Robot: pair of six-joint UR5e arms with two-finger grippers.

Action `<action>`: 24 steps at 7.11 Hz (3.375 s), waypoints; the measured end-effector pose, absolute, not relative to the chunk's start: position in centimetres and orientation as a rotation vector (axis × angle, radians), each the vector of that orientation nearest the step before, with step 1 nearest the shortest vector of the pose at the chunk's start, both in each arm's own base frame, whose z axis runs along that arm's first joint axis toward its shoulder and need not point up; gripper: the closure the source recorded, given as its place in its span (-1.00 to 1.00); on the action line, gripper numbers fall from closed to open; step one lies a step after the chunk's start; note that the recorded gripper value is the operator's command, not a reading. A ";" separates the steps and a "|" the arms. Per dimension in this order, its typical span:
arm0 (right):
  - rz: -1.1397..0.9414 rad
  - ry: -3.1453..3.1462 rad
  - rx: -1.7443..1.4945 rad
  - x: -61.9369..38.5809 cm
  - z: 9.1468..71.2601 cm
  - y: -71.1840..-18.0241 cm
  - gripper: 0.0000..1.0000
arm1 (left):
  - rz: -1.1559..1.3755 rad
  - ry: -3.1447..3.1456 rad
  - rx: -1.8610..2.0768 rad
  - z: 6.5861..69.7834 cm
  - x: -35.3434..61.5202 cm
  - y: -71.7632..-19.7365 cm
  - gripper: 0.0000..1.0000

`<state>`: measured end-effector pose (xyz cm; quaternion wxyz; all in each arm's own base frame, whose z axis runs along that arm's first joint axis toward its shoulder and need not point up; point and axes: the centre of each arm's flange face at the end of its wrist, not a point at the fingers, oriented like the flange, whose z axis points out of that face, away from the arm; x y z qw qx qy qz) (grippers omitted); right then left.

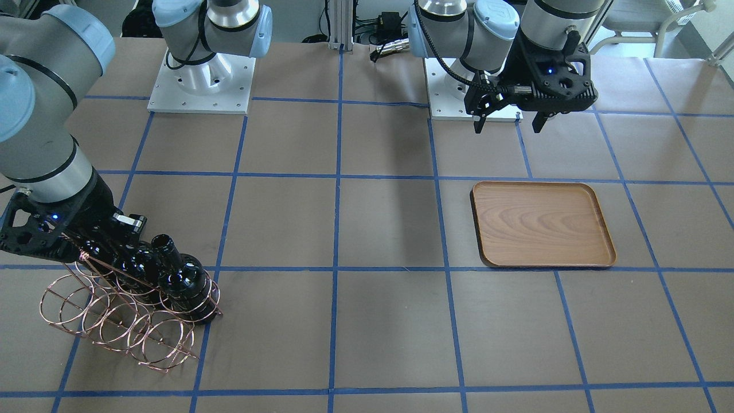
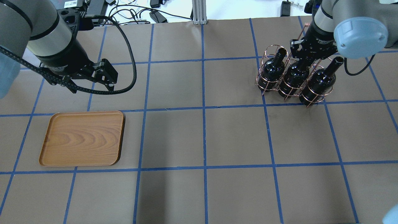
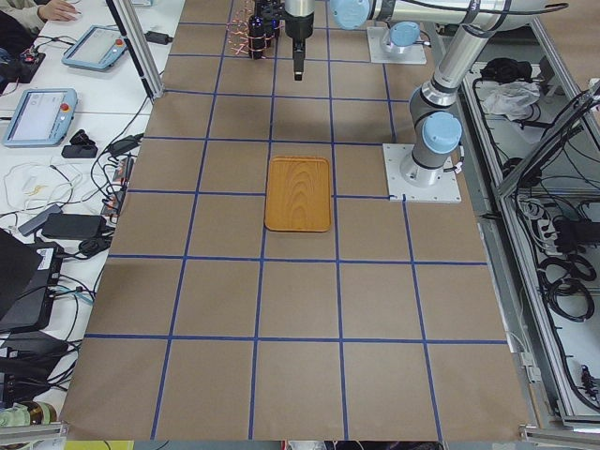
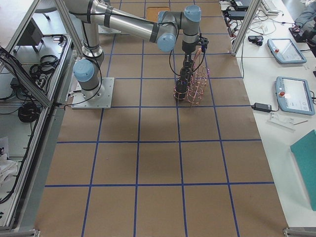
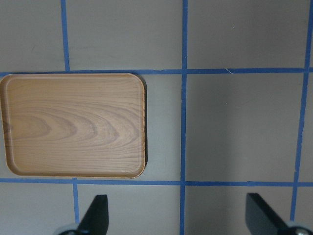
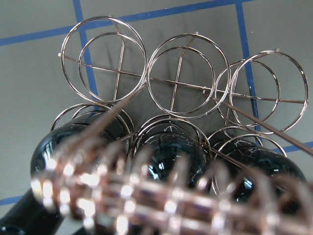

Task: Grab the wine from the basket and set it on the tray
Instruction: 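Lift the bottle out of the rack with the right gripper toward table center, then stand the bottle upright on the table, open right gripper, raise it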

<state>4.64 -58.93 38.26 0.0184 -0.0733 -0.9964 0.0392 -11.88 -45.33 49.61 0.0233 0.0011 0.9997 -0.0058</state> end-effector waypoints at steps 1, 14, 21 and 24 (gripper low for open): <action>0.147 -3.092 -0.217 4.7 39.7 -58.9 0.50 | -0.033 3.098 0.010 49.8 -11.6 -45.5 -1.00; 0.079 -3.100 -0.634 45.0 41.2 -46.8 0.59 | -0.103 3.099 -0.116 50.8 -7.6 -46.7 -1.00; 0.108 -3.173 -0.516 43.4 41.3 -48.4 -1.00 | -0.020 3.103 -0.146 49.9 -7.1 -46.3 -1.00; 0.079 -3.166 -0.149 27.1 48.1 -52.9 -1.00 | 0.040 3.113 -0.124 49.1 -8.9 -46.2 -1.00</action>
